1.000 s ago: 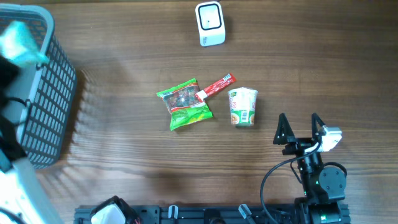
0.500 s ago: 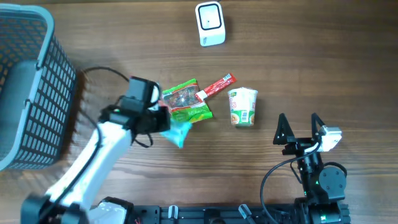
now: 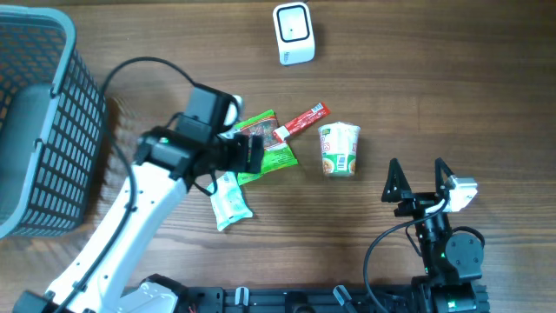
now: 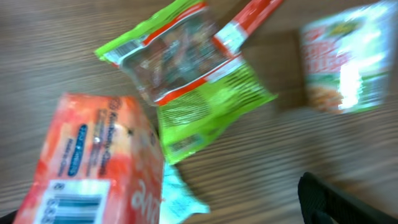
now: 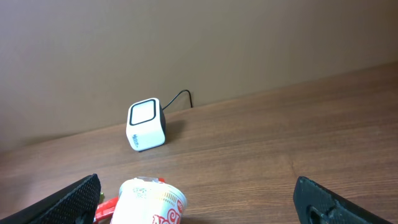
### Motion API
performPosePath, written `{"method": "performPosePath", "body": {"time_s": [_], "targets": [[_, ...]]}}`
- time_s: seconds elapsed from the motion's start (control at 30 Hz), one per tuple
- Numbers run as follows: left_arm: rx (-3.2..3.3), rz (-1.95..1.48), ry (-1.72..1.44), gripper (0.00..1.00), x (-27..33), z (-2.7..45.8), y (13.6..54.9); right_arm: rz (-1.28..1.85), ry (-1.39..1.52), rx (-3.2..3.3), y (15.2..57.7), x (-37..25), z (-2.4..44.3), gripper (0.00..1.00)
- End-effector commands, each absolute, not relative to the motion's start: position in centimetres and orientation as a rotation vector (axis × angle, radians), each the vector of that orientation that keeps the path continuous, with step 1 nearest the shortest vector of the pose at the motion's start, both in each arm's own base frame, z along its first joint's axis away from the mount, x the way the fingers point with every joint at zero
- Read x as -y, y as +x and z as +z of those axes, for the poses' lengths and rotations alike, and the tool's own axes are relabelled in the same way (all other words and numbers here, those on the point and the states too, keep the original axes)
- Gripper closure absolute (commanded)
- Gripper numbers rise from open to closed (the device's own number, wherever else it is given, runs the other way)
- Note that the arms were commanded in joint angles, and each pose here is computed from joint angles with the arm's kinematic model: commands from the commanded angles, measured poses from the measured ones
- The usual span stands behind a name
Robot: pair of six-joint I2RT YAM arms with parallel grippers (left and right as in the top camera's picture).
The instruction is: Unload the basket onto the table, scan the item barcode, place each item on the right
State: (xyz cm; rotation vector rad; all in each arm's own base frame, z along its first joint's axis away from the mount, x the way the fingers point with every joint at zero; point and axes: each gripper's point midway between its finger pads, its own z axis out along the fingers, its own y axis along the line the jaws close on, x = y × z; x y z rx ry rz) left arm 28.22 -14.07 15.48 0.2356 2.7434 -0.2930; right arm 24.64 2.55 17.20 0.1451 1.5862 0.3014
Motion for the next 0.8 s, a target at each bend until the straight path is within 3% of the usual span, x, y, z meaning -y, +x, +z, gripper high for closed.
{"method": "performPosePath", "body": {"time_s": [0.0,0.1,0.13,0.17,0.2,0.23,0.27,0.3,0.33,0.4,0.47,0.5,0.53,0.57,0.63,0.77], "targets": [[-2.767,-0.031,0.399,0.00,13.7,12.4,27.8,0.310,0.147,-1.575,24.6,-2.6,17.4,0.00],[-2.675,0.010,0.317,0.00,14.1,13.4,29.6,0.310,0.147,-1.575,24.6,-2.6,17.4,0.00],[-2.704,-0.191,0.314,0.00,16.7,13.8,28.5,0.310,0.147,-1.575,24.6,-2.6,17.4,0.00],[-2.704,-0.349,0.472,0.00,19.3,14.1,27.0,0.310,0.147,-1.575,24.6,-2.6,17.4,0.00],[-2.651,-0.165,0.592,0.00,18.3,13.9,27.4,0.310,0.147,-1.575,24.6,-2.6,17.4,0.00],[-2.629,0.004,0.439,0.00,16.3,13.9,28.8,0.310,0.147,-1.575,24.6,-2.6,17.4,0.00],[-2.642,-0.063,0.211,0.00,16.4,13.9,29.4,0.310,0.147,-1.575,24.6,-2.6,17.4,0.00],[-2.692,-0.458,0.415,0.00,21.7,14.1,26.8,0.310,0.147,-1.575,24.6,-2.6,17.4,0.00],[-2.648,-0.548,0.680,0.00,23.6,14.2,25.2,0.310,0.147,-1.575,24.6,-2.6,17.4,0.00],[-2.631,-0.404,0.661,0.00,22.1,13.9,26.4,0.310,0.147,-1.575,24.6,-2.6,17.4,0.00],[-2.625,-0.588,0.598,0.00,23.7,14.8,26.4,0.310,0.147,-1.575,24.6,-2.6,17.4,0.00],[-2.610,-0.686,0.630,0.14,24.7,15.3,25.9,0.310,0.147,-1.575,24.6,-2.6,17.4,0.00],[-2.603,-0.661,0.623,0.84,24.5,15.2,26.2,0.310,0.147,-1.575,24.6,-2.6,17.4,0.00],[-2.602,-0.607,0.605,0.92,24.0,15.1,26.7,0.310,0.147,-1.575,24.6,-2.6,17.4,0.00],[-2.599,-0.438,0.507,0.95,22.1,14.7,28.3,0.311,0.147,-1.575,24.6,-2.6,17.4,0.00],[-2.600,-0.180,-0.092,0.96,14.9,15.2,31.2,0.310,0.147,-1.575,24.6,-2.6,17.4,0.00]]}}
